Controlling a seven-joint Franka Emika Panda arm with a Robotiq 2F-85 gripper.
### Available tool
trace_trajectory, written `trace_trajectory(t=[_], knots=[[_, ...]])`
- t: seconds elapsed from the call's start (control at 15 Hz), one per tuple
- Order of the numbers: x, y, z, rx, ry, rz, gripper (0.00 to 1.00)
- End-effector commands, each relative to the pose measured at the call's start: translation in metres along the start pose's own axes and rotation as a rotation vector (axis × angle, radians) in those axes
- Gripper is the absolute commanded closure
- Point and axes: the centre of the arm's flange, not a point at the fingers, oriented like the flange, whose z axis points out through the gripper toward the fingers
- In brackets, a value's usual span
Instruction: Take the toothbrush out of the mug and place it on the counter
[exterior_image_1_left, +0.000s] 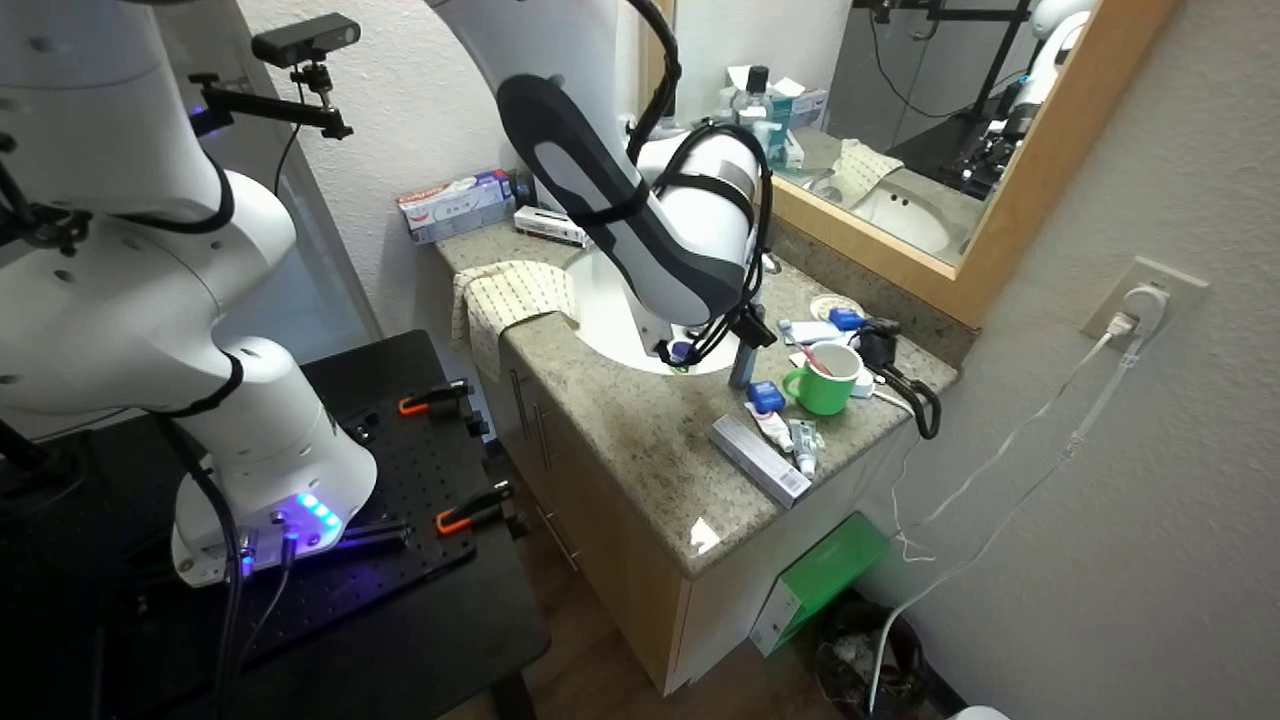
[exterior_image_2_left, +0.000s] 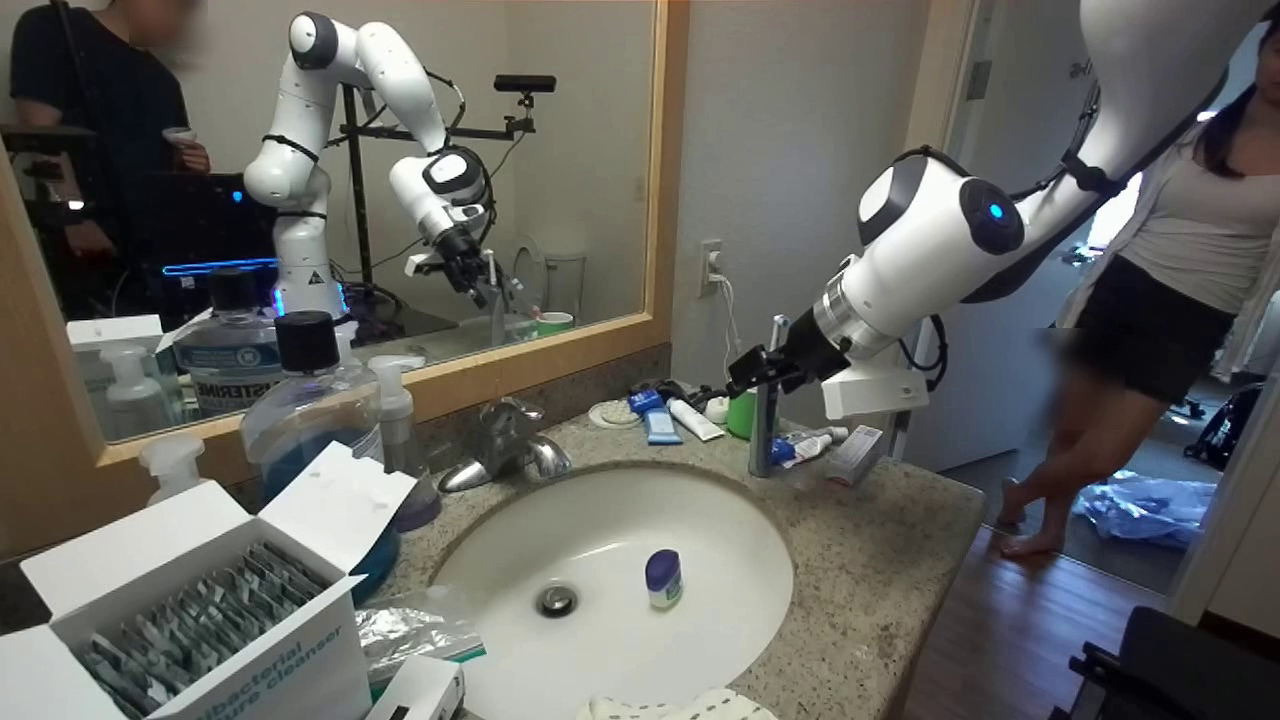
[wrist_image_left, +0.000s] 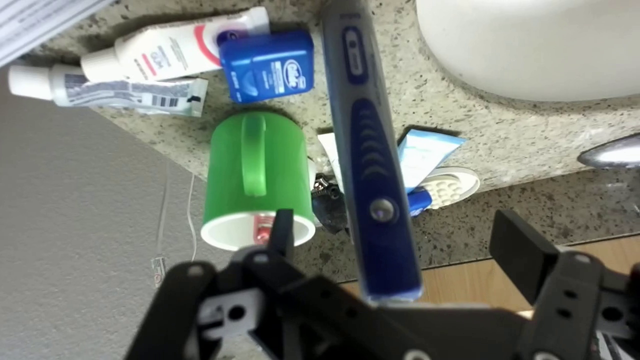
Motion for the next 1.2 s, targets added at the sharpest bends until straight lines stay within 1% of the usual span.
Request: trace_trajectory(t=[0.0,0.27,0.6,0.87,1.13], knots=[[-0.008,0.006,-0.019,0.015,0.024,-0.018,0.00],[-0.004,0.002,-0.034,0.032,0.039,-0.029,0.00],[0.003,0.009,-0.054,0.015,0.069,-0.009,0.00],[0.013,0.015,-0.069,0.004,0.094,-0.001,0.00],[0.027,0.011,-0.083,0.015,0.131,-0.007,0.00]])
